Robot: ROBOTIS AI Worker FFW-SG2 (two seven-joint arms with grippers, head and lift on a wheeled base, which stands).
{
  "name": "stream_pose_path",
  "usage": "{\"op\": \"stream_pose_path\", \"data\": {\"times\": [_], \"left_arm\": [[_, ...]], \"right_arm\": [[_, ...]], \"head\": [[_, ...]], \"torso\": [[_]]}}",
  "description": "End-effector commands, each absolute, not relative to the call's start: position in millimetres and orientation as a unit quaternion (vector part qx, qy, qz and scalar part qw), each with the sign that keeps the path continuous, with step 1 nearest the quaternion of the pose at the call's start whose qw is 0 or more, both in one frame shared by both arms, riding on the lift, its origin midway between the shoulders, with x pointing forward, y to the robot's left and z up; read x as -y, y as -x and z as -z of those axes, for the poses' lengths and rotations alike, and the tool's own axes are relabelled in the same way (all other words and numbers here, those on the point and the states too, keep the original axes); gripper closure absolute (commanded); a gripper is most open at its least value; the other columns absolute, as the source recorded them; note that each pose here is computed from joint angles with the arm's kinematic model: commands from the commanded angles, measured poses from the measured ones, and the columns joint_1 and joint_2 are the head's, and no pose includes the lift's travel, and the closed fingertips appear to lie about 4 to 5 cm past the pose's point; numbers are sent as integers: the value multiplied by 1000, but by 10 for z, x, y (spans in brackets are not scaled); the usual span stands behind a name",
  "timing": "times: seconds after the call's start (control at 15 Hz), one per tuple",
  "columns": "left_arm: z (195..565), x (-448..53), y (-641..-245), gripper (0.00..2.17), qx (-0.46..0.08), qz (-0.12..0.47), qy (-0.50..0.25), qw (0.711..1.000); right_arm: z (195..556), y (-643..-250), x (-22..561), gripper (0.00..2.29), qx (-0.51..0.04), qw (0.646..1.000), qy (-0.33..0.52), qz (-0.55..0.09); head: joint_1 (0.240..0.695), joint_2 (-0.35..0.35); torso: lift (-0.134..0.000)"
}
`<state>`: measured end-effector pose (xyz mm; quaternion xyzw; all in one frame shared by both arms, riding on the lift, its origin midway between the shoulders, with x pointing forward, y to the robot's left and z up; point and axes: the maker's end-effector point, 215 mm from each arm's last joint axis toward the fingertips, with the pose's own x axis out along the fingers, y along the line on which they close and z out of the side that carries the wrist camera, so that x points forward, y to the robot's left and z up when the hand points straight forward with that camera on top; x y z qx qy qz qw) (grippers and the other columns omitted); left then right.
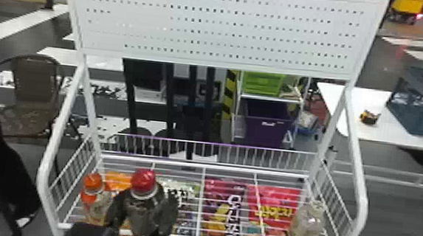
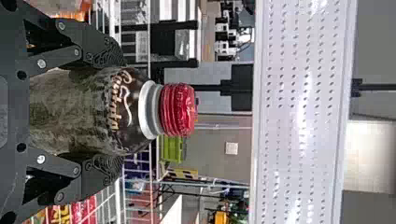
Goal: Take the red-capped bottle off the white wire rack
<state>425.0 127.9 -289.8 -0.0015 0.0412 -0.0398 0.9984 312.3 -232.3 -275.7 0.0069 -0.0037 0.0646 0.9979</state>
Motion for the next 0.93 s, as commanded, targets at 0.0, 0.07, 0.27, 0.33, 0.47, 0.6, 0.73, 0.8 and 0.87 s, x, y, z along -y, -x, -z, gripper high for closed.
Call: {"op": "stream_pose_path", "data": {"times": [0.0,0.07,0.27,0.33,0.47,0.6,0.73,0.8,0.87], "left_arm": [[2718,-1618,-4092,2142,-37,16,-7,999],[2673,-1770,-4051,2145,-35,4,-12,999],[2650,-2324,-3977,2142,-33,-42,-39,998],[2661,-2495,-3964,2145,-30,-56,-43,997],[2697,-2744,-3947,2142,-30,-78,-47,995],[2736,-2823,-3940,2142,-26,-85,-46,995],[2759,-2831,-3939,2142,-27,-86,-46,995],[2751,-2831,-3938,2142,-26,-87,-45,995],[2762,-2835,-3941,2142,-27,-88,-44,995]], "right_arm": [[2766,-3115,2310,1133,2,998,-9,-66],[2750,-3109,2302,1133,4,998,-8,-66],[2737,-3089,2296,1133,5,998,-9,-66],[2733,-3084,2290,1133,6,998,-10,-67],[2727,-3079,2286,1133,8,998,-11,-67],[2709,-3070,2270,1133,11,998,-13,-68],[2697,-3068,2270,1133,12,998,-13,-67],[2702,-3064,2270,1133,11,998,-13,-68],[2698,-3061,2270,1133,11,998,-14,-67]], "head": [[499,0],[499,0],[499,0],[499,0],[499,0],[499,0],[499,0],[499,0],[499,0]], "torso": [[0],[0],[0],[0],[0],[0],[0],[0],[0]]}}
